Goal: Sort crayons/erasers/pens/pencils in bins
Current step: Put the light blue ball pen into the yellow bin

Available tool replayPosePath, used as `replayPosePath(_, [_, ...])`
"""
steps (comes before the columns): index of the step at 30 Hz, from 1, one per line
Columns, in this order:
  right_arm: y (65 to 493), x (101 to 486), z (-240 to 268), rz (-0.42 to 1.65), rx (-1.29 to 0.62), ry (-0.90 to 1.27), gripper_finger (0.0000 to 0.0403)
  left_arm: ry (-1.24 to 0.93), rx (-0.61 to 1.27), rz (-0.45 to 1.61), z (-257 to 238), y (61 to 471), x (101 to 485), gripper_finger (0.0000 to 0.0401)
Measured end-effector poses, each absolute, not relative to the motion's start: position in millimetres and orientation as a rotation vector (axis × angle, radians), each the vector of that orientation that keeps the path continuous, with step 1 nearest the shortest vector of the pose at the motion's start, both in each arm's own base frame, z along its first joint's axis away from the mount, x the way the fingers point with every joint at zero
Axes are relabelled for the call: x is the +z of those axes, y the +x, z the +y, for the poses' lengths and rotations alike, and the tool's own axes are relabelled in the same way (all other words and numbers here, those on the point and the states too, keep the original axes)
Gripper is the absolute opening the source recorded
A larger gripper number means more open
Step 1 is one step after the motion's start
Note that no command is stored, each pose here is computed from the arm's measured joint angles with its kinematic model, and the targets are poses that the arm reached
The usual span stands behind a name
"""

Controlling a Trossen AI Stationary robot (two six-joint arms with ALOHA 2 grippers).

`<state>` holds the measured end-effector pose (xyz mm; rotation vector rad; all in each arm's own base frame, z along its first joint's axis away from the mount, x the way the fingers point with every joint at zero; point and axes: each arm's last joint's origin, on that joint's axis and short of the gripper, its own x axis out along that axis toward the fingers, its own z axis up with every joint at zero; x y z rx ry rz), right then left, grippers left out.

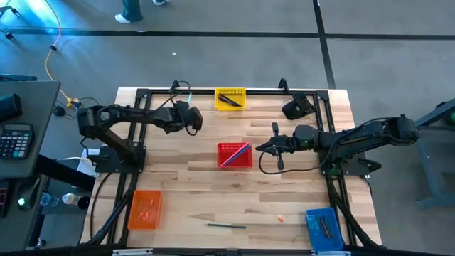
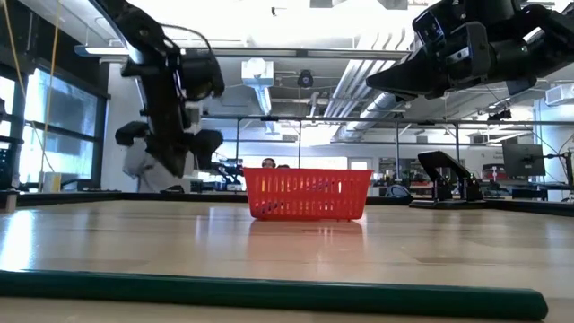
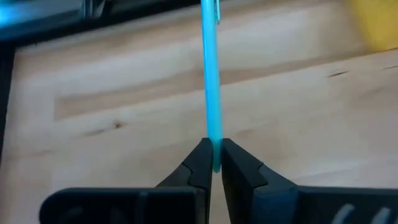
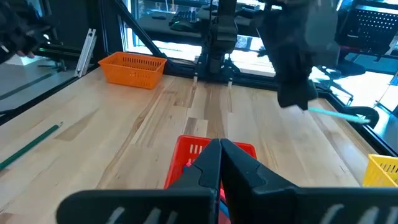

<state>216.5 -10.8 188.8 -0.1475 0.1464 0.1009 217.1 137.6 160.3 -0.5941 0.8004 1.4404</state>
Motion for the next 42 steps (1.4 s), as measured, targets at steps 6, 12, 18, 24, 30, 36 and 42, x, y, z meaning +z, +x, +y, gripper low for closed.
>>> replayPosePath(6, [216,189,-11,0.147,0.101,-0.147,0.0000,-0.477,1.319,0.718,135,219,188,0.0014])
replayPosePath(12, [216,189,-11,0.147,0.101,-0.147,0.0000,-0.344,1.087,0.632,143,236,202,0.0014])
replayPosePath(18, [216,189,-11,0.147,0.101,-0.147,0.0000,-0.273,0.954,0.635,160,253,198,0.0013])
replayPosePath(24, [216,189,-11,0.146,0.100,-0.147,0.0000,-0.195,0.850,0.709,189,289,193,0.0008])
replayPosePath(30, [216,189,-11,0.147,0.100,-0.140,0.0000,-0.152,0.753,0.796,214,318,187,0.0007])
replayPosePath(36, [216,189,-11,0.147,0.100,-0.140,0.0000,-0.166,0.773,0.850,228,326,180,0.0007])
replayPosePath(42, [217,189,-11,0.147,0.100,-0.143,0.0000,-0.177,0.812,0.868,233,320,179,0.0007])
